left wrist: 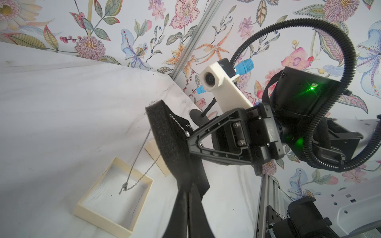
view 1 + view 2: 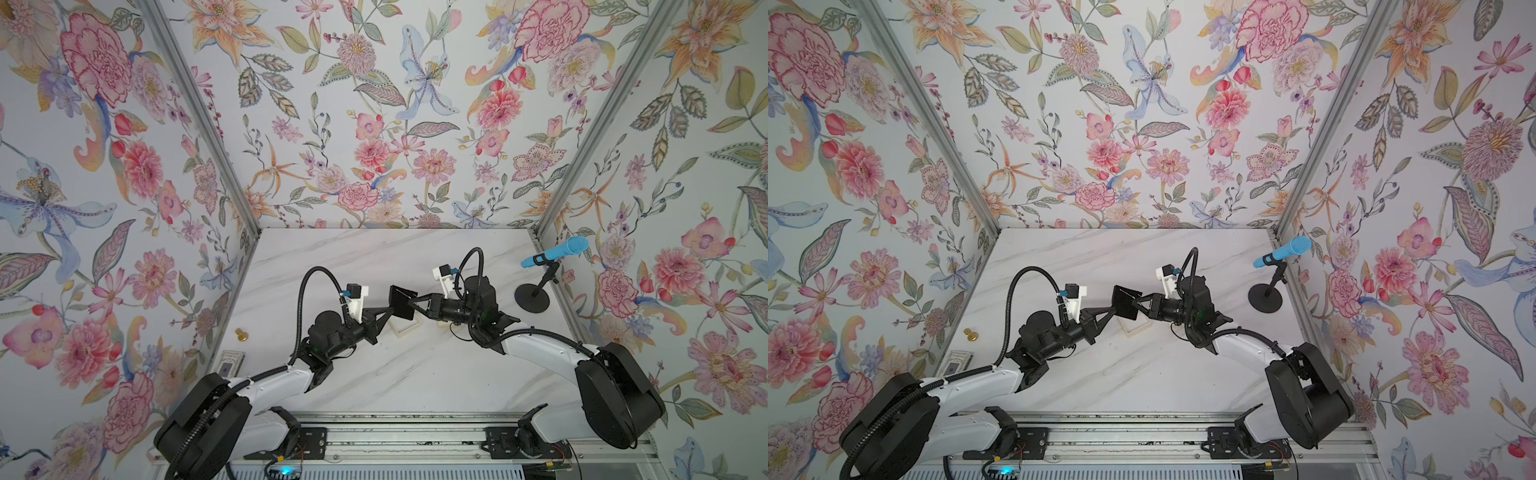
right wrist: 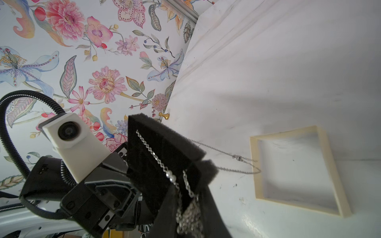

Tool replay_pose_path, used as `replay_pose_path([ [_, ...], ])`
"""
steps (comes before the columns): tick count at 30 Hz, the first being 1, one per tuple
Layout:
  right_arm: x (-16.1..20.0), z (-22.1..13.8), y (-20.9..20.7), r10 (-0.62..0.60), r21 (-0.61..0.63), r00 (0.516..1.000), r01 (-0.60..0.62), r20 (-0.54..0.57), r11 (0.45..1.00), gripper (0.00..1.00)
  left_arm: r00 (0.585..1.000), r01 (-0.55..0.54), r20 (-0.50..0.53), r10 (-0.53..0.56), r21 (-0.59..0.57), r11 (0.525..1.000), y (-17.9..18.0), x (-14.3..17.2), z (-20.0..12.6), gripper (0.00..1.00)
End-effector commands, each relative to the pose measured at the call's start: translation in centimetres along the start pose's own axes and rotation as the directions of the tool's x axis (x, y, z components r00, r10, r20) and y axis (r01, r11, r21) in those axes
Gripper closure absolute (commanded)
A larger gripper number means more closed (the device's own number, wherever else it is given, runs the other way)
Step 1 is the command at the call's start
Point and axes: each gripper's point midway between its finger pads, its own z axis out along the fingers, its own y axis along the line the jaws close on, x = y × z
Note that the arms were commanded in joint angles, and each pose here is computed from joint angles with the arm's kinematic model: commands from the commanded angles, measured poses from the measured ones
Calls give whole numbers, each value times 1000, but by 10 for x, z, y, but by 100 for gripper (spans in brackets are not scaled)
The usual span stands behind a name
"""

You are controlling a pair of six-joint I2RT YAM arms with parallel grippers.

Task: Take the necklace out of the lift-off lid jewelry box
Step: Pick up the necklace from the inner lining.

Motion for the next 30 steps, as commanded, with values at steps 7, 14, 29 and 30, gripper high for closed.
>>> replay_pose_path([
  [7,-16,-6,-4,-32,70,999,29,44,997,76,999,-30,32,30,0,1000,-1,-7,-5,100],
  [14,-17,-5,-3,-39,66,998,37,42,997,84,999,-30,28,30,0,1000,-1,-6,-4,100],
  [29,-30,-5,16,-94,56,995,91,46,994,99,1000,-22,1,22,8,1000,1,2,-1,100],
  [30,-32,-6,18,-99,53,994,96,51,994,100,1000,-23,0,23,10,1000,1,2,-1,100],
])
